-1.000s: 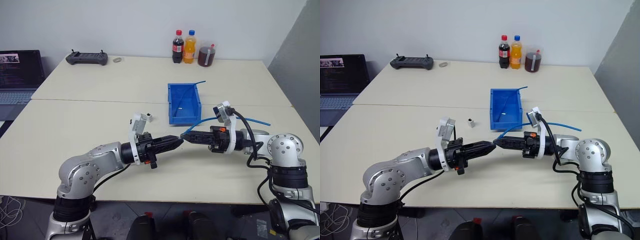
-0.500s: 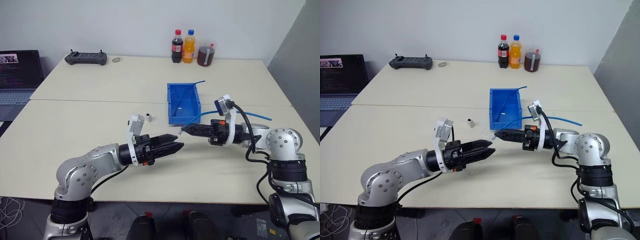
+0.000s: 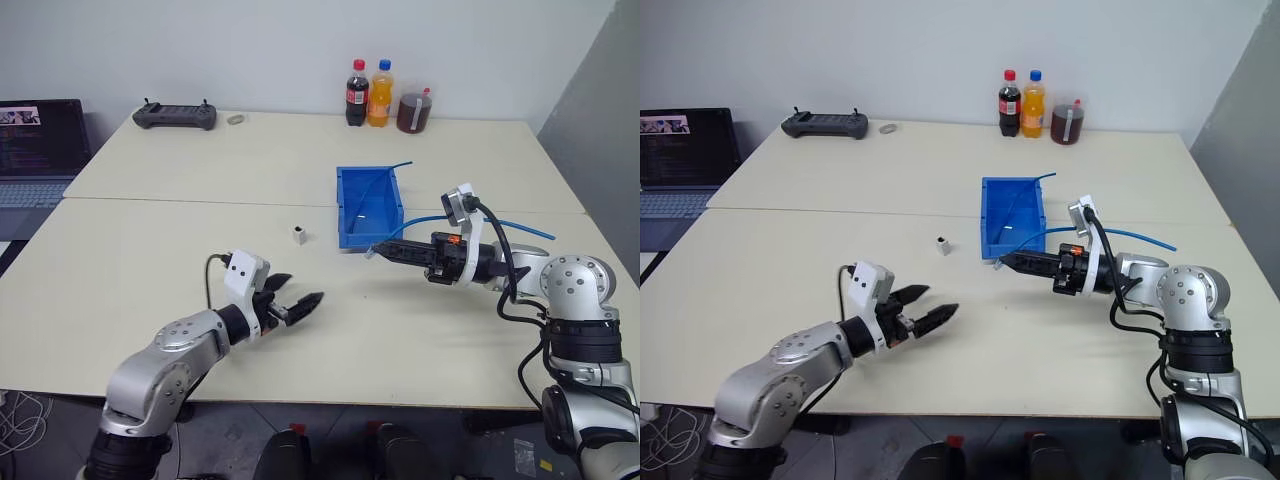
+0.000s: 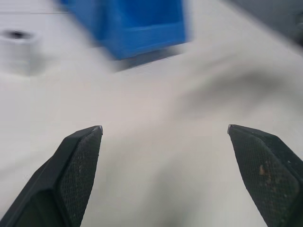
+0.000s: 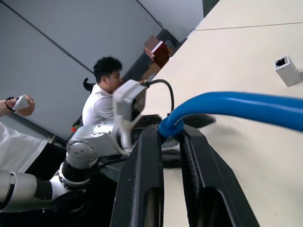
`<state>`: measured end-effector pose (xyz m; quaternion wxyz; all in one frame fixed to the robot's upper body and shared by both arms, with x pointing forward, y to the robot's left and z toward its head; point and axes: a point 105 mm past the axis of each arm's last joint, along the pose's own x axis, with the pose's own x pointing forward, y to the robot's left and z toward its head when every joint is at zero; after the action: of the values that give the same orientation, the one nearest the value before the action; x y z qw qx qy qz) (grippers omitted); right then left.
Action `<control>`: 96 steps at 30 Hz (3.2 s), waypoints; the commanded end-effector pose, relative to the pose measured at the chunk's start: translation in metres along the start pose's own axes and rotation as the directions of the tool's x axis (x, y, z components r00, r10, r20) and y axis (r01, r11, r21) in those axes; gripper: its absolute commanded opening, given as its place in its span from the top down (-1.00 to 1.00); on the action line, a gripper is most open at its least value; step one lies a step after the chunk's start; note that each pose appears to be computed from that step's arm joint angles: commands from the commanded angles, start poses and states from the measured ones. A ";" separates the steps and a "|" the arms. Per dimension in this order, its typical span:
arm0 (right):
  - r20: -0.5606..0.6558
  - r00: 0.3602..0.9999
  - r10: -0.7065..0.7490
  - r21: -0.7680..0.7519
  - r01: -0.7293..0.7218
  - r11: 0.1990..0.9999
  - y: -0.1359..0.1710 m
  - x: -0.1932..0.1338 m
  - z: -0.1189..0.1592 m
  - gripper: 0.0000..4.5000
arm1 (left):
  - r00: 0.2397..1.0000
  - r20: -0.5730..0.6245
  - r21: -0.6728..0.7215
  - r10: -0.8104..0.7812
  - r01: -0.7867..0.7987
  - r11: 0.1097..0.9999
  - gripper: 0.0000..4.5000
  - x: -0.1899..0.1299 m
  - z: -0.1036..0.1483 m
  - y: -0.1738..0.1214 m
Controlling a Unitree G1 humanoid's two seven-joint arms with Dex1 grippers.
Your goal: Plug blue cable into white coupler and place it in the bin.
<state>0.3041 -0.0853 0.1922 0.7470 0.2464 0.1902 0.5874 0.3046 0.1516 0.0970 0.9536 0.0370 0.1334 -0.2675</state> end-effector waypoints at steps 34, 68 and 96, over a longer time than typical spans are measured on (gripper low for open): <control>0.055 0.997 -0.055 -0.074 0.059 0.995 0.004 -0.005 0.005 0.90 | 0.987 -0.097 0.221 -0.128 0.147 0.964 -0.19 0.099 0.009 0.070; -0.270 0.955 -0.119 -0.627 -0.081 0.775 0.003 0.047 -0.032 0.90 | 0.655 -0.254 0.389 -0.711 0.743 0.545 0.65 0.038 -0.018 -0.046; -0.334 0.924 -0.186 -0.678 -0.098 0.729 -0.029 0.061 -0.060 0.90 | 0.650 -0.238 0.381 -0.722 0.746 0.546 0.65 0.046 -0.011 -0.048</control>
<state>0.3060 -0.0237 0.1186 0.7515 -0.1614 0.1194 0.6284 0.3169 0.0913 0.0701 0.7175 0.2012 0.1058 -0.6585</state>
